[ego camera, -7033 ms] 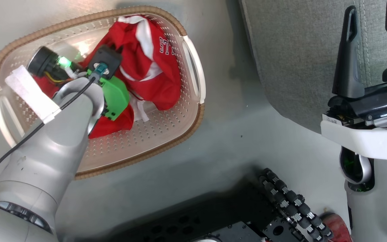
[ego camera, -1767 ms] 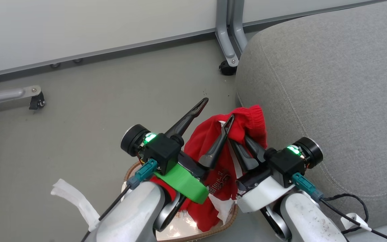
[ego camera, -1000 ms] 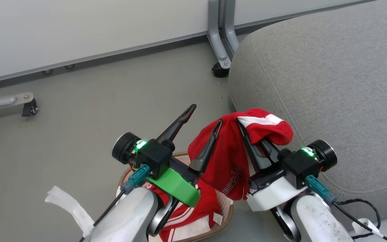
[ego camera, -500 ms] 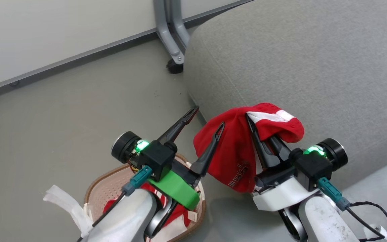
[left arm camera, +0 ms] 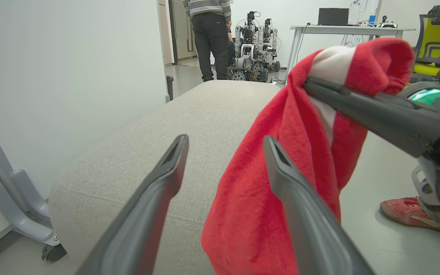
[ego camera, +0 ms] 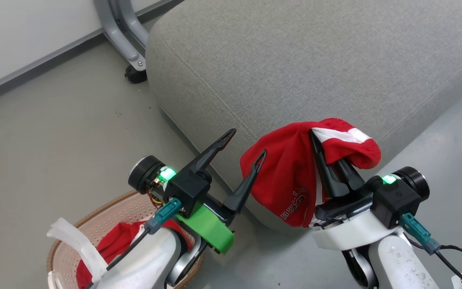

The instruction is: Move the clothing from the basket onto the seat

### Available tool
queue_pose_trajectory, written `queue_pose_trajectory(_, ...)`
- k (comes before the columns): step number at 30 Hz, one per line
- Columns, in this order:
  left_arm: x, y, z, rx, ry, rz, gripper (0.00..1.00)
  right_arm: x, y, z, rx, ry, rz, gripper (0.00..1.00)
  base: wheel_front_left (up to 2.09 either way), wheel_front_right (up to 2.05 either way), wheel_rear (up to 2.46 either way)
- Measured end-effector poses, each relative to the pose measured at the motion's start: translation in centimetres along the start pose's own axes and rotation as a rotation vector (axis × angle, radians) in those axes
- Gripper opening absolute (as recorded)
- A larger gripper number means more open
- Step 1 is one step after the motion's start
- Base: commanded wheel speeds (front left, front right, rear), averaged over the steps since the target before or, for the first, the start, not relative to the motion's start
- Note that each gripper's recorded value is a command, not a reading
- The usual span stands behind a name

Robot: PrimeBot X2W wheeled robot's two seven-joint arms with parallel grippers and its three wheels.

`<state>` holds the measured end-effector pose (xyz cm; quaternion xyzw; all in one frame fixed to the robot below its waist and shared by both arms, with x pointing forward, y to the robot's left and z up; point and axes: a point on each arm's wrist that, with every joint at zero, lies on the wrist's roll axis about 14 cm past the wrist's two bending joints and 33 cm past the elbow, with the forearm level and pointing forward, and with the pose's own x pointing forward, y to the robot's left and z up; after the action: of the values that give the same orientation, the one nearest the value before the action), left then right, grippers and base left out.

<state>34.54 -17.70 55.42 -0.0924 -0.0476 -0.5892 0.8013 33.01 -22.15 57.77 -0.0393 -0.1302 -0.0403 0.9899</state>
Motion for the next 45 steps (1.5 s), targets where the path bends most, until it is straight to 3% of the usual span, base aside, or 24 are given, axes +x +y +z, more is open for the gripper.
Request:
queue_pose_trajectory(9,0.6,0.6,-1.5,-0.038,0.025,-0.055,1.00,2.0,-3.8,1.1,-0.068,-0.035,-0.093,0.00,0.00,0.00,0.00)
queue_pose_trajectory(16,0.4,3.4,-2.2,-0.034,0.015,-0.072,1.00,8.4,-7.8,4.8,-0.182,-0.189,-0.158,0.00,0.00,0.00,0.00)
queue_pose_trajectory(23,-0.7,8.1,-4.4,-0.048,0.014,-0.026,1.00,15.6,-10.6,4.5,-0.297,-0.242,-0.218,0.00,0.00,0.00,0.00)
queue_pose_trajectory(30,-2.5,12.0,-8.0,-0.093,0.039,0.041,1.00,21.1,-11.8,-1.6,-0.343,-0.143,-0.240,0.00,0.00,0.00,0.00)
queue_pose_trajectory(33,-3.2,13.1,-9.3,-0.111,0.048,0.065,1.00,22.3,-12.6,-5.4,-0.310,-0.066,-0.259,0.00,0.00,0.00,0.00)
queue_pose_trajectory(38,-4.7,14.5,-11.6,-0.141,0.082,0.114,1.00,21.5,-13.4,-15.2,-0.221,0.171,-0.300,0.00,0.00,0.00,0.00)
queue_pose_trajectory(41,-5.5,14.8,-12.5,-0.151,0.100,0.134,1.00,20.8,-12.9,-18.9,-0.181,0.260,-0.304,0.00,0.00,0.00,0.00)
queue_pose_trajectory(45,-6.2,15.1,-12.9,-0.153,0.119,0.150,1.00,20.3,-12.2,-20.8,-0.141,0.304,-0.312,0.02,0.00,0.00,0.00)
